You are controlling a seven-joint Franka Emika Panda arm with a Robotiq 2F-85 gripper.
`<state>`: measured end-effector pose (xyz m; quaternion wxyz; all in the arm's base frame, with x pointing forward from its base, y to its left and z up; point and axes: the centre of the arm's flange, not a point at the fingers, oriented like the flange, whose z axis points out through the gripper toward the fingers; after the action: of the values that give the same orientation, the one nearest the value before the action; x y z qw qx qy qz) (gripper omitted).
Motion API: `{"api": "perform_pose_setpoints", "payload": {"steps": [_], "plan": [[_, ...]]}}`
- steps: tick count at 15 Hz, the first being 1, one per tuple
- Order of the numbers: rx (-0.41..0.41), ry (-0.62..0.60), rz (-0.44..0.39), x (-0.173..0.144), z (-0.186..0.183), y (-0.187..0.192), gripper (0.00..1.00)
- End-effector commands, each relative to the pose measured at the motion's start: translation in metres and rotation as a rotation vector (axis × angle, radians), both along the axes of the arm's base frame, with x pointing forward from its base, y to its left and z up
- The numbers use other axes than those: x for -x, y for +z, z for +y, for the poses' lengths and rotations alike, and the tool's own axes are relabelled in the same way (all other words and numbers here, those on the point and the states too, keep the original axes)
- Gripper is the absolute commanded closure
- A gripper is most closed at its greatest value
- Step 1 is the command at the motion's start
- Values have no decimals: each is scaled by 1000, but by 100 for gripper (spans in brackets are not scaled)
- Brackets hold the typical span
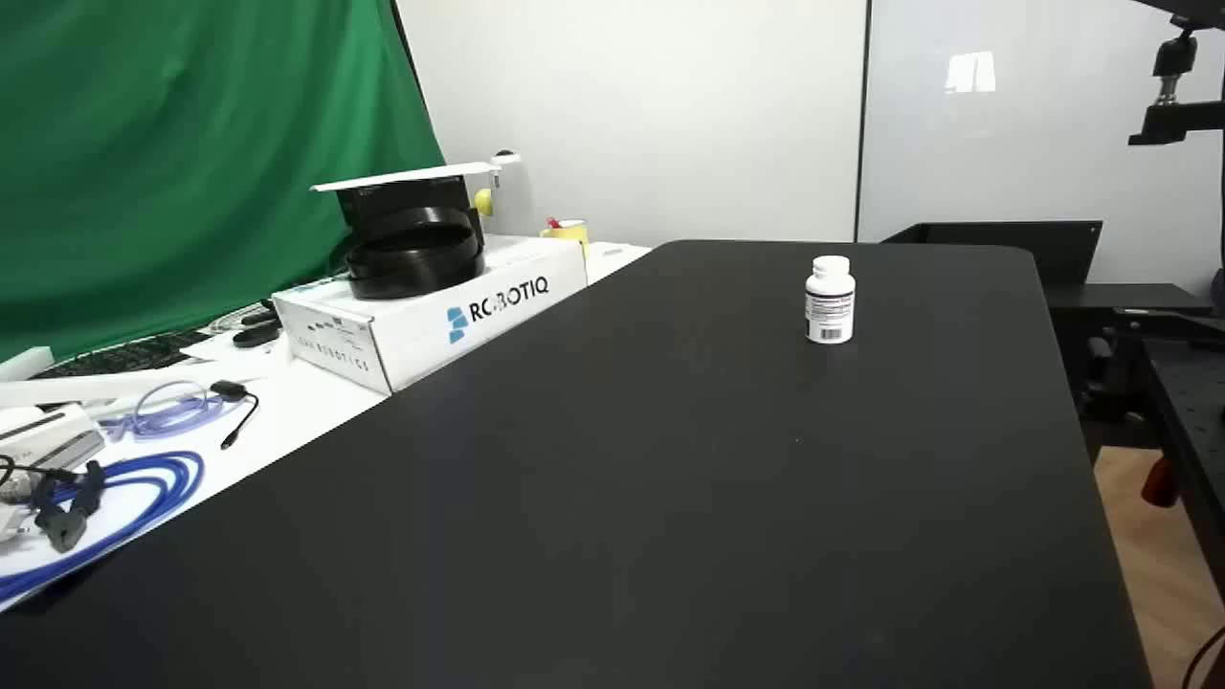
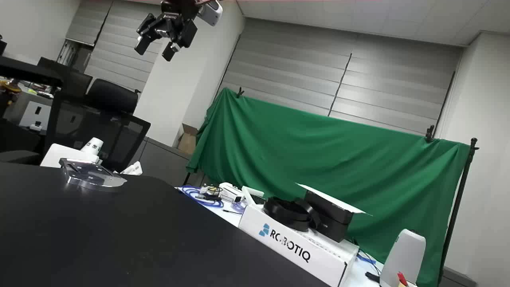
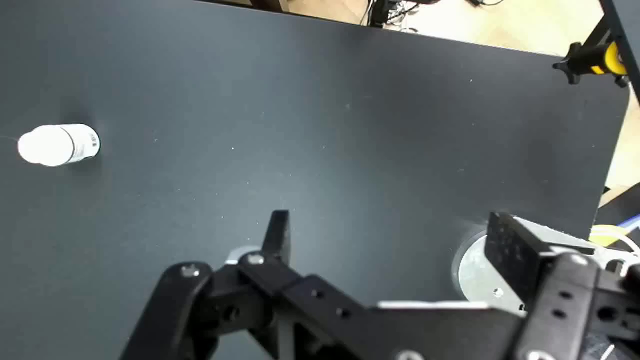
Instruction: Pick up the small bottle and put it on the left side of the table
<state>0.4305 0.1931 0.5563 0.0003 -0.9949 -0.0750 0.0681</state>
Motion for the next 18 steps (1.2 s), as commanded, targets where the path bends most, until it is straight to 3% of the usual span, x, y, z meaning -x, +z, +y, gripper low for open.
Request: {"api": "perform_pose_setpoints", "payload": {"steps": [1, 14, 18], "plan": [[0, 0, -1, 0, 0, 0, 0], [-1, 0, -2, 0, 0, 0, 0], [-2, 15, -40, -19, -31, -9, 0]]}}
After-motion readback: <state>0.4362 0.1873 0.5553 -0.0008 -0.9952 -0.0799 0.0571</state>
